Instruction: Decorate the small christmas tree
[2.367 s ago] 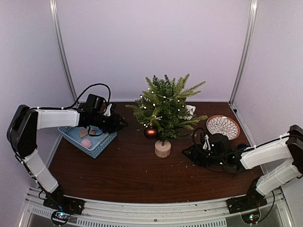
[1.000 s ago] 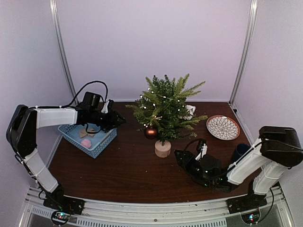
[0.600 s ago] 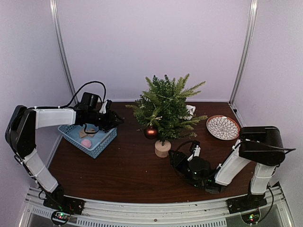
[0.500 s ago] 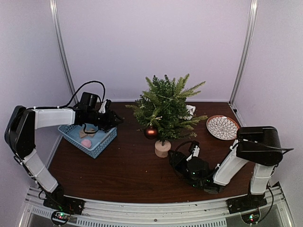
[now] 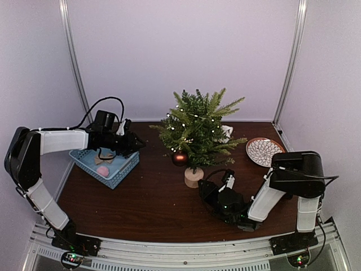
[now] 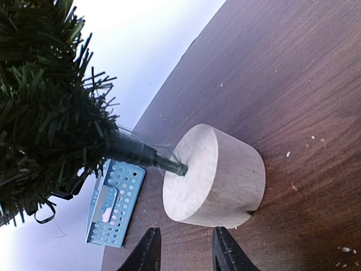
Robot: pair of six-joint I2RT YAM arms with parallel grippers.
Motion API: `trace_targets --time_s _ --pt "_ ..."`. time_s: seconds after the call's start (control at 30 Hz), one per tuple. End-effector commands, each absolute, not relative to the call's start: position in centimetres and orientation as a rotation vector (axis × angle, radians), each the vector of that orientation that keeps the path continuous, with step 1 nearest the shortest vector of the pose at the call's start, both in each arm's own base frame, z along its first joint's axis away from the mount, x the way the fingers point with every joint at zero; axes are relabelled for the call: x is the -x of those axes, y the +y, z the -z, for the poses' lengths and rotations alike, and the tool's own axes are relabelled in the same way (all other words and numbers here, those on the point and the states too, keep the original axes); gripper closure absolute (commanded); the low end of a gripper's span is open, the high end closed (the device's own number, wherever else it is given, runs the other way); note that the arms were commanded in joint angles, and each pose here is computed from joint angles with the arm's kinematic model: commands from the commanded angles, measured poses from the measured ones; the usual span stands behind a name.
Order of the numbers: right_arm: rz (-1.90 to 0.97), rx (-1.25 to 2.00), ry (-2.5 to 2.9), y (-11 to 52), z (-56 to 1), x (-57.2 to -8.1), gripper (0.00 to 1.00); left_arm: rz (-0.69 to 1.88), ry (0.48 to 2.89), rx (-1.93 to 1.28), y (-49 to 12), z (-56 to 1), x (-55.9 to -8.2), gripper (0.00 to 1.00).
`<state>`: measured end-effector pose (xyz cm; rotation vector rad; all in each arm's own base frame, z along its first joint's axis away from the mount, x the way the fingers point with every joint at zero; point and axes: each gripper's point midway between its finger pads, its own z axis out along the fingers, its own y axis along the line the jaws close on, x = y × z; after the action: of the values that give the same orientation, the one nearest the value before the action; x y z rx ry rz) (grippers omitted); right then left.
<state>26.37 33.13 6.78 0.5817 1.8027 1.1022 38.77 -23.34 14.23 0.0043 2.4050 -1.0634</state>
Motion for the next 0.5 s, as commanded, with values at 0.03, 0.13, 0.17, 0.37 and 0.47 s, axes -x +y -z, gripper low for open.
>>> trace_targets --time_s 0.03,0.13,0.17,0.37,0.47 --pt "-1.121 -0.626 1.758 33.0 -7.2 -27.5 0.65 1.066 2.357 -0.033 -22.9 -15.7 -38.7 0.57" --pt "-1.128 -0.632 1.754 33.2 -7.2 -27.9 0.66 1.064 2.359 -0.029 -22.8 -15.6 -38.8 0.57" --pt "-1.128 -0.632 1.756 33.2 -7.1 -28.1 0.66 1.063 2.359 -0.027 -22.8 -15.7 -38.8 0.57" --pt "-1.119 -0.648 1.757 32.7 -6.6 -28.8 0.71 1.059 2.358 -0.019 -22.6 -15.6 -39.0 0.57" --pt "-1.116 -0.666 1.753 32.4 -6.3 -29.3 0.74 1.058 2.363 -0.015 -22.5 -15.4 -39.0 0.57"
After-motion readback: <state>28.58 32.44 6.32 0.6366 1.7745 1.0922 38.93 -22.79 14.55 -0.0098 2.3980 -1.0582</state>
